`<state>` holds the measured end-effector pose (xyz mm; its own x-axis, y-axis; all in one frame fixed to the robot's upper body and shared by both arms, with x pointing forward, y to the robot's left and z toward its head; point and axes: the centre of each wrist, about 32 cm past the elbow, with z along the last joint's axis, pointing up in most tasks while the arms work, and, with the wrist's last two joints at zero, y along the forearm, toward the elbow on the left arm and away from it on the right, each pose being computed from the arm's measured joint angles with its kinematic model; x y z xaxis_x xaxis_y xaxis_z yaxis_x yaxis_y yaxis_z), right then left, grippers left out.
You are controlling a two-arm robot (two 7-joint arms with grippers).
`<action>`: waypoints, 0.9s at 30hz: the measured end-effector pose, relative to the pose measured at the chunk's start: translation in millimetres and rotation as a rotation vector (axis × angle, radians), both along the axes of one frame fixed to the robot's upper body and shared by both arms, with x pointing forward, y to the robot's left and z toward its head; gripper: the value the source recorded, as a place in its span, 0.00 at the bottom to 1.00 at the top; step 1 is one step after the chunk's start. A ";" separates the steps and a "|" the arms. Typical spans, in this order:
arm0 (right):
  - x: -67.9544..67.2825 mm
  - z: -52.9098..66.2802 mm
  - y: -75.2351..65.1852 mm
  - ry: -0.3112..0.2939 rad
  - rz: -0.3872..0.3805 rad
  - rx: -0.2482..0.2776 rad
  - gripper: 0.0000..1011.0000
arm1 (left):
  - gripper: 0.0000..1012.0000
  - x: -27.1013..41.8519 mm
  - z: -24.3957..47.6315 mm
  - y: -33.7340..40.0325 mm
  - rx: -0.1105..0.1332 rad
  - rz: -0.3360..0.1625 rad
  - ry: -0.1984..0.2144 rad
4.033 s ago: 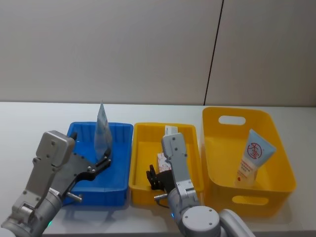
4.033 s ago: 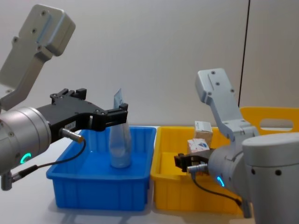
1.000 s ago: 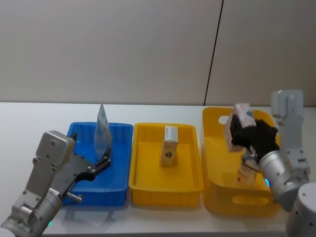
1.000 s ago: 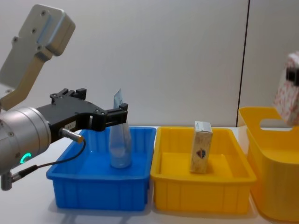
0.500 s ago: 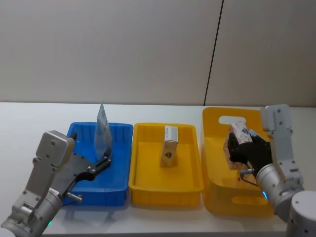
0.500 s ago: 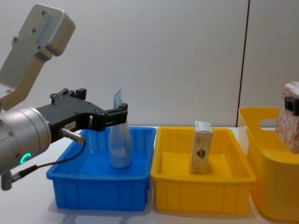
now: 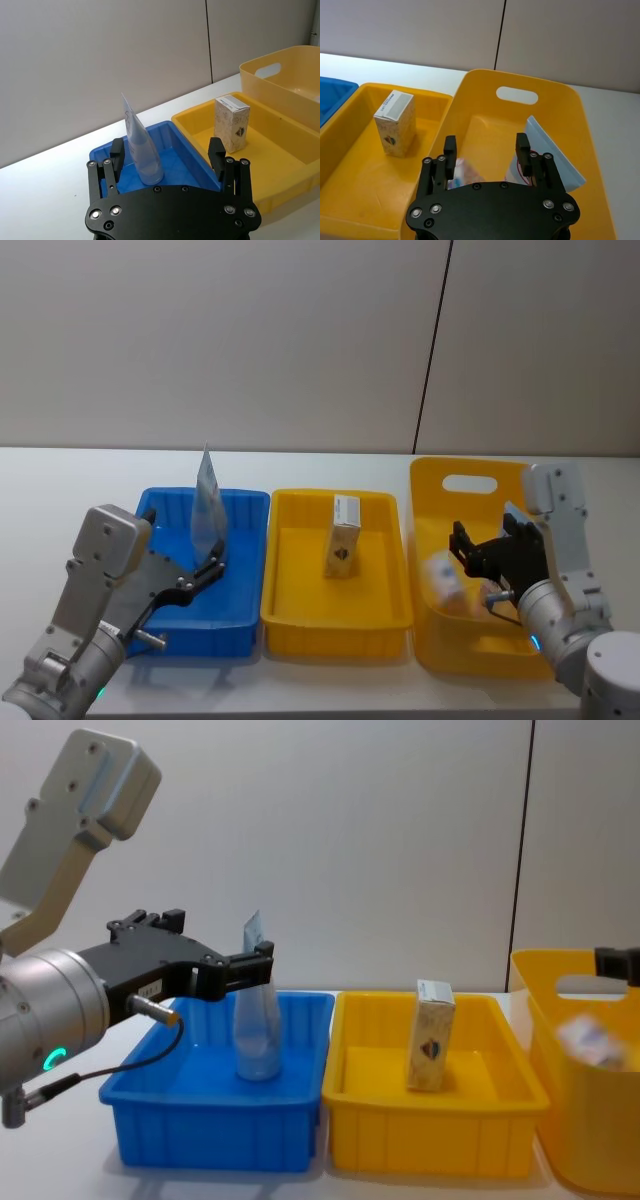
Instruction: Bimanual collaborative sorting of washing and personal care products
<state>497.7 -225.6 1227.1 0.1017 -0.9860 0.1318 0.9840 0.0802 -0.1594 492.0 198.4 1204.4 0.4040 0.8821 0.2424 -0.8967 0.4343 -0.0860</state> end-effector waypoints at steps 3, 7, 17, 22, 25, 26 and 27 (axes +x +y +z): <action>0.0 -0.5 -0.1 0.003 -0.001 -0.002 0.76 | 0.99 0.0 0.0 0.0 0.000 0.000 0.000; 0.0 -1.0 -0.1 0.005 -0.001 -0.005 0.85 | 0.99 0.0 0.0 0.0 0.000 0.000 0.000; -2.5 -0.1 -1.5 -0.032 0.019 0.017 0.99 | 0.99 0.0 0.0 0.0 0.000 0.000 0.000; -5.8 2.7 -3.5 -0.085 0.050 0.055 0.99 | 0.99 0.0 0.0 0.0 0.000 0.000 0.000; -7.9 5.0 -4.7 -0.119 0.074 0.081 0.99 | 0.99 0.0 0.0 0.0 0.000 0.000 0.000; -8.5 5.4 -5.3 -0.128 0.079 0.088 0.99 | 0.99 0.0 0.0 0.0 0.000 0.000 0.000; -9.1 6.2 -5.6 -0.138 0.086 0.095 0.99 | 0.99 0.0 0.0 0.0 0.000 0.000 0.000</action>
<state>488.6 -231.3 1233.3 0.1735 -0.9832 0.0571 0.9848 0.1731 -0.0108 492.0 198.4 1204.4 0.4039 0.8821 0.2425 -0.8967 0.4342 -0.0859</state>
